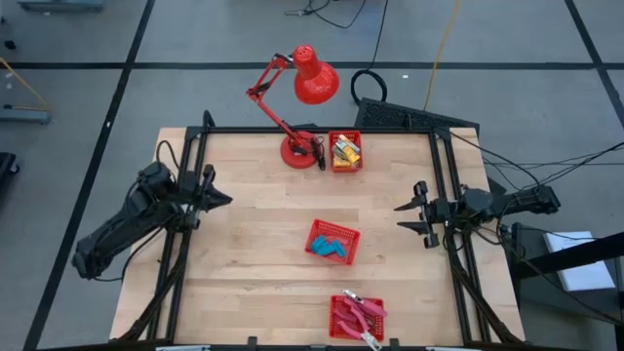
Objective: Pick & Place School Supplies
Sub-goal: Return to Home Position
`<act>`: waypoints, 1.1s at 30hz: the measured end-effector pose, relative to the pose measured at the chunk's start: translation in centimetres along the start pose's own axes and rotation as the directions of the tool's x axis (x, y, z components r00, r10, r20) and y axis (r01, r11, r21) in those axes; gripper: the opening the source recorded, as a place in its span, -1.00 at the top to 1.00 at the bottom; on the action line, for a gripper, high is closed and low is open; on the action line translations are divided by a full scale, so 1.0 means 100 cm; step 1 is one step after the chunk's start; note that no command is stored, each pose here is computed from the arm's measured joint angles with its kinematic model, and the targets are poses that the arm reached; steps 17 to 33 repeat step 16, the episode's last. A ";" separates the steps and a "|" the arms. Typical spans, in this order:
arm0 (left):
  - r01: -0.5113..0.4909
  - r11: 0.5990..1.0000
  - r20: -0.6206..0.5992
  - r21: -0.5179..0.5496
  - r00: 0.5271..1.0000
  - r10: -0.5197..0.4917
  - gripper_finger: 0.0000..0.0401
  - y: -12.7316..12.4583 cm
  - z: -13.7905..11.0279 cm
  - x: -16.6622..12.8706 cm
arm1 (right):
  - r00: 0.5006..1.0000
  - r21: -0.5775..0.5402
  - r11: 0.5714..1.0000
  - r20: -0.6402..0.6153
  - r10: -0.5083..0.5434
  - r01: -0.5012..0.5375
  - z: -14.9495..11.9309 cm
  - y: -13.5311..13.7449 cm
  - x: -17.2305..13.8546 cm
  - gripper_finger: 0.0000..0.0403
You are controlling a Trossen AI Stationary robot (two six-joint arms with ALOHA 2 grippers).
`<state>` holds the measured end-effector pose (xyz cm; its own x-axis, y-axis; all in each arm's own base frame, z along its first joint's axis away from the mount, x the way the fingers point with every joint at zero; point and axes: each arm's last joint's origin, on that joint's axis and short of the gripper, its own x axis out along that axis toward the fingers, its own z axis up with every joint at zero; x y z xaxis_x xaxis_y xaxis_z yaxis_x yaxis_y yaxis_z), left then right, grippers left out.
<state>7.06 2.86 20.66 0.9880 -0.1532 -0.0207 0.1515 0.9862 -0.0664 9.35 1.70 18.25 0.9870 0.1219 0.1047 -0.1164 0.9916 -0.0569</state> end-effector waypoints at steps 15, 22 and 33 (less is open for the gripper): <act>0.121 0.992 0.067 0.020 0.990 -0.122 0.89 -0.006 -0.009 0.013 | 1.000 0.006 1.000 0.003 0.003 -0.003 -0.001 0.000 0.000 0.17; 0.132 0.991 0.072 0.032 0.988 -0.134 0.89 -0.007 -0.009 0.013 | 1.000 0.009 1.000 -0.001 0.003 -0.003 -0.002 0.000 0.000 0.17; 0.132 0.991 0.072 0.032 0.988 -0.134 0.89 -0.007 -0.009 0.013 | 1.000 0.009 1.000 -0.001 0.003 -0.003 -0.002 0.000 0.000 0.17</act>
